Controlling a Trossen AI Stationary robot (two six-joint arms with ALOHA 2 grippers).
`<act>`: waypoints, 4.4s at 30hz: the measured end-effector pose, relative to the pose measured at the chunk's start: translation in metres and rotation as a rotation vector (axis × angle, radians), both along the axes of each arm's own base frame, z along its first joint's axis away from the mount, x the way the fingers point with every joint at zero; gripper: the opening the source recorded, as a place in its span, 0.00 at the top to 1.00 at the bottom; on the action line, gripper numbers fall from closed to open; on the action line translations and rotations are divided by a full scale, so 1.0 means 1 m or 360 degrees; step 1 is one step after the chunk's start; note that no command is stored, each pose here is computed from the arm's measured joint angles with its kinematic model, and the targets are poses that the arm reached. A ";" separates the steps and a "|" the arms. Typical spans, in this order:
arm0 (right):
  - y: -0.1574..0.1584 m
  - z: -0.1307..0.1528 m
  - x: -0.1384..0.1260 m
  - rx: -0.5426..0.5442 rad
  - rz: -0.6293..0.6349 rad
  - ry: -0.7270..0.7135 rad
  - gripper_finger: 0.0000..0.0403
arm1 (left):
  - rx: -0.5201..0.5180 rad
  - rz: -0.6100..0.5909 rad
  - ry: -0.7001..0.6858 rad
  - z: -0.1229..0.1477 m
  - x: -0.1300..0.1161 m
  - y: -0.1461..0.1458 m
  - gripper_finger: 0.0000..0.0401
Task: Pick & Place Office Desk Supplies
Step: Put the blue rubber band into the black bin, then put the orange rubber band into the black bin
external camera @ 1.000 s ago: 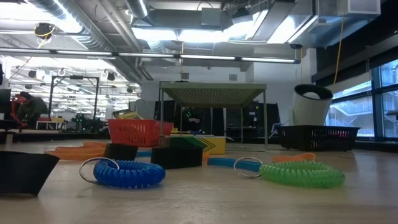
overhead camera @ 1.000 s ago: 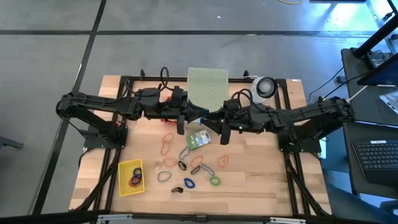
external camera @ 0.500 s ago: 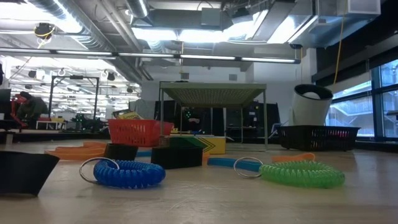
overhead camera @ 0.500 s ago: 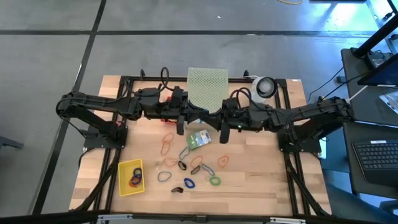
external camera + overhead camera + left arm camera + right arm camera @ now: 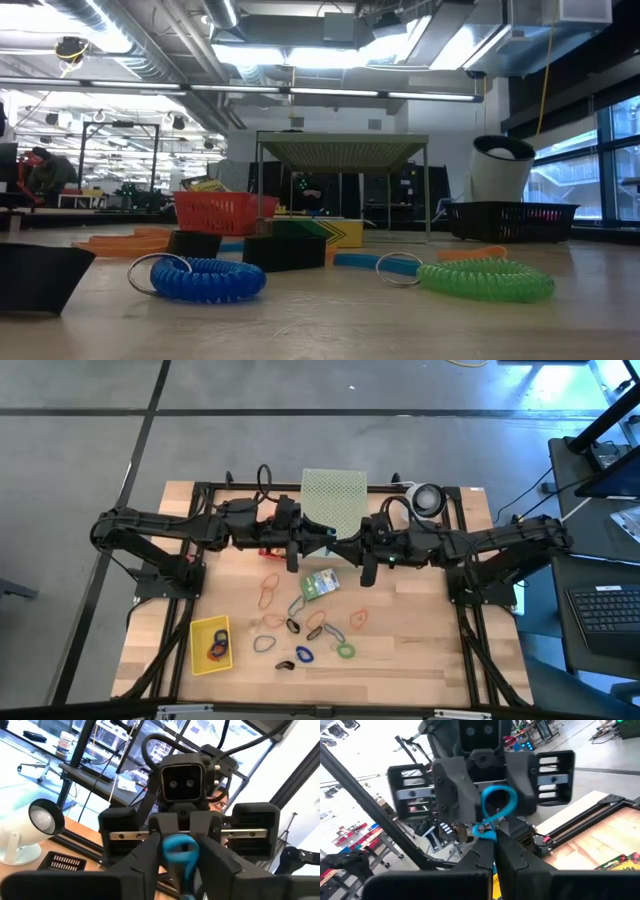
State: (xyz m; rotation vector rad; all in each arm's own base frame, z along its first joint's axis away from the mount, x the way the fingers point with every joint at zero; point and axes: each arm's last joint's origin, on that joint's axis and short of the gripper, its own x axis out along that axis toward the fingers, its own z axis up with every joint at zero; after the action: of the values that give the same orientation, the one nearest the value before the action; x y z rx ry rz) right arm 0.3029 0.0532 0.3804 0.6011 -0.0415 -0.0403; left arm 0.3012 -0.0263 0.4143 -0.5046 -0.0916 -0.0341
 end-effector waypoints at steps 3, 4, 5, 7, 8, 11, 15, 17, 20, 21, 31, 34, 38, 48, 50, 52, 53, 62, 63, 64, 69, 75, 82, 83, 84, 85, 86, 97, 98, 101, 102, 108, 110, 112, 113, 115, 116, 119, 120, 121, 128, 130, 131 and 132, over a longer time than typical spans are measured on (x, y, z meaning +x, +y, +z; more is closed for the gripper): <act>-0.002 0.001 -0.003 -0.0002 0.0009 0.0022 1.00 | -0.0021 -0.0011 -0.0005 0.000 0.000 0.004 0.62; -0.003 0.001 -0.003 -0.0002 0.0012 0.0030 1.00 | -0.0028 -0.0019 -0.0006 0.000 0.000 0.005 0.60; -0.004 0.001 -0.003 0.0000 0.0015 0.0035 1.00 | -0.0033 -0.0029 -0.0008 0.001 0.001 0.006 0.58; -0.004 0.000 -0.003 0.0023 0.0025 0.0051 1.00 | -0.0049 -0.0064 -0.0018 0.001 0.001 0.008 0.55; -0.004 0.000 -0.004 0.0028 0.0027 0.0054 1.00 | -0.0049 -0.0084 -0.0025 0.002 0.001 0.009 0.54; -0.004 0.000 -0.006 0.0026 0.0028 0.0073 1.00 | -0.0057 -0.0151 -0.0048 0.004 0.000 0.012 0.52; -0.010 0.004 -0.018 0.0013 -0.0019 0.0139 1.00 | -0.0066 -0.0232 -0.0044 0.009 -0.009 0.020 0.53; -0.015 0.006 -0.029 0.0001 -0.0065 0.0204 1.00 | -0.0057 -0.0240 0.0000 0.010 -0.015 0.022 0.54; -0.026 0.008 -0.052 0.0008 -0.0123 0.0363 1.00 | -0.0016 -0.0233 0.0126 0.008 -0.027 0.022 0.55; -0.029 0.008 -0.061 0.0010 -0.0140 0.0430 1.00 | -0.0009 -0.0229 0.0181 0.007 -0.031 0.022 0.56; -0.050 -0.028 -0.119 0.0124 -0.0188 0.1327 1.00 | 0.0157 -0.0082 0.0725 -0.022 -0.045 0.008 0.59; -0.057 -0.043 -0.121 0.0121 -0.0218 0.1489 1.00 | 0.0180 -0.0054 0.0837 -0.030 -0.046 0.007 0.60; -0.068 -0.070 -0.121 0.0182 -0.0248 0.1615 1.00 | 0.0193 -0.0028 0.0928 -0.036 -0.046 0.005 0.60; -0.095 -0.141 -0.129 0.0394 -0.0269 0.1799 1.00 | 0.0137 -0.0033 0.1067 -0.069 -0.046 -0.008 0.60; -0.101 -0.147 -0.130 0.0420 -0.0296 0.1790 1.00 | 0.0121 -0.0036 0.1070 -0.077 -0.044 -0.010 0.60; -0.105 -0.150 -0.131 0.0428 -0.0324 0.1792 1.00 | 0.0098 -0.0039 0.1059 -0.084 -0.042 -0.011 0.60; -0.108 -0.152 -0.131 0.0436 -0.0340 0.1794 1.00 | 0.0090 -0.0041 0.1056 -0.086 -0.042 -0.012 0.60; -0.129 -0.173 -0.124 0.0497 -0.0374 0.1952 1.00 | 0.0047 -0.0046 0.0985 -0.098 -0.037 -0.014 0.60; -0.131 -0.176 -0.123 0.0499 -0.0374 0.1972 1.00 | 0.0046 -0.0044 0.0985 -0.098 -0.037 -0.014 0.60; -0.132 -0.178 -0.121 0.0504 -0.0373 0.1997 1.00 | 0.0046 -0.0041 0.0985 -0.098 -0.037 -0.014 0.60; -0.139 -0.192 -0.116 0.0528 -0.0371 0.2102 1.00 | 0.0043 -0.0041 0.0964 -0.097 -0.037 -0.014 0.60; -0.142 -0.200 -0.113 0.0491 -0.0411 0.2175 1.00 | 0.0050 0.0000 0.0951 -0.097 -0.036 -0.013 0.60; -0.143 -0.200 -0.112 0.0449 -0.0400 0.2163 0.89 | 0.0050 0.0001 0.0952 -0.097 -0.036 -0.013 0.60; -0.143 -0.200 -0.112 0.0448 -0.0399 0.2163 0.87 | 0.0050 0.0000 0.0952 -0.097 -0.036 -0.013 0.60; -0.143 -0.200 -0.112 0.0445 -0.0396 0.2162 0.84 | 0.0051 0.0001 0.0953 -0.097 -0.036 -0.013 0.60; -0.143 -0.200 -0.112 0.0439 -0.0391 0.2164 0.81 | 0.0051 0.0001 0.0953 -0.097 -0.036 -0.013 0.60; -0.143 -0.200 -0.112 0.0436 -0.0388 0.2165 0.78 | 0.0051 0.0000 0.0953 -0.097 -0.036 -0.013 0.60; -0.143 -0.200 -0.112 0.0420 -0.0363 0.2162 0.51 | 0.0050 -0.0001 0.0954 -0.097 -0.036 -0.014 0.60; -0.143 -0.200 -0.112 0.0414 -0.0372 0.2171 0.51 | 0.0050 -0.0002 0.0953 -0.097 -0.036 -0.013 0.60; -0.143 -0.196 -0.115 0.0368 -0.0435 0.2212 0.51 | 0.0050 -0.0002 0.0953 -0.097 -0.036 -0.013 0.60; -0.144 -0.192 -0.115 0.0352 -0.0456 0.2210 0.51 | 0.0049 -0.0002 0.0953 -0.097 -0.036 -0.013 0.60; -0.146 -0.172 -0.116 0.0205 -0.0493 0.2299 0.56 | 0.0045 -0.0003 0.0954 -0.097 -0.036 -0.014 0.60; -0.145 -0.169 -0.118 0.0181 -0.0459 0.2344 0.57 | 0.0046 -0.0003 0.0954 -0.097 -0.036 -0.014 0.60; -0.145 -0.169 -0.119 0.0179 -0.0447 0.2361 0.59 | 0.0049 -0.0004 0.0954 -0.097 -0.036 -0.014 0.60; -0.144 -0.169 -0.119 0.0186 -0.0439 0.2363 0.59 | 0.0049 -0.0004 0.0954 -0.097 -0.036 -0.014 0.60; -0.144 -0.169 -0.119 0.0198 -0.0426 0.2360 0.60 | 0.0050 -0.0005 0.0953 -0.097 -0.036 -0.014 0.60; -0.144 -0.169 -0.118 0.0207 -0.0415 0.2350 0.61 | 0.0049 -0.0005 0.0953 -0.097 -0.036 -0.014 0.60; -0.142 -0.168 -0.116 0.0235 -0.0370 0.2310 0.61 | 0.0049 -0.0005 0.0953 -0.097 -0.036 -0.014 0.60; -0.140 -0.167 -0.116 0.0231 -0.0349 0.2293 0.61 | 0.0048 -0.0005 0.0953 -0.097 -0.036 -0.014 0.60; -0.137 -0.166 -0.115 0.0221 -0.0329 0.2272 0.61 | 0.0045 -0.0004 0.0953 -0.097 -0.036 -0.014 0.60; -0.116 -0.142 -0.113 0.0086 -0.0221 0.2074 0.61 | 0.0043 -0.0004 0.0953 -0.096 -0.036 -0.014 0.60; -0.110 -0.130 -0.111 0.0056 -0.0182 0.1989 0.61 | 0.0043 -0.0004 0.0953 -0.096 -0.036 -0.014 0.60; -0.106 -0.124 -0.111 0.0037 -0.0146 0.1944 0.61 | 0.0043 -0.0004 0.0953 -0.096 -0.036 -0.014 0.60; -0.101 -0.118 -0.110 0.0009 -0.0100 0.1903 0.61 | 0.0043 -0.0003 0.0953 -0.096 -0.036 -0.013 0.60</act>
State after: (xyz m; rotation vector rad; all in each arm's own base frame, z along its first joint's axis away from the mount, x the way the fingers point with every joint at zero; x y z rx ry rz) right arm 0.1930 -0.0474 0.2629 0.5049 1.0981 -0.4531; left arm 0.2647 -0.0398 0.3179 -0.4703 0.4946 0.1140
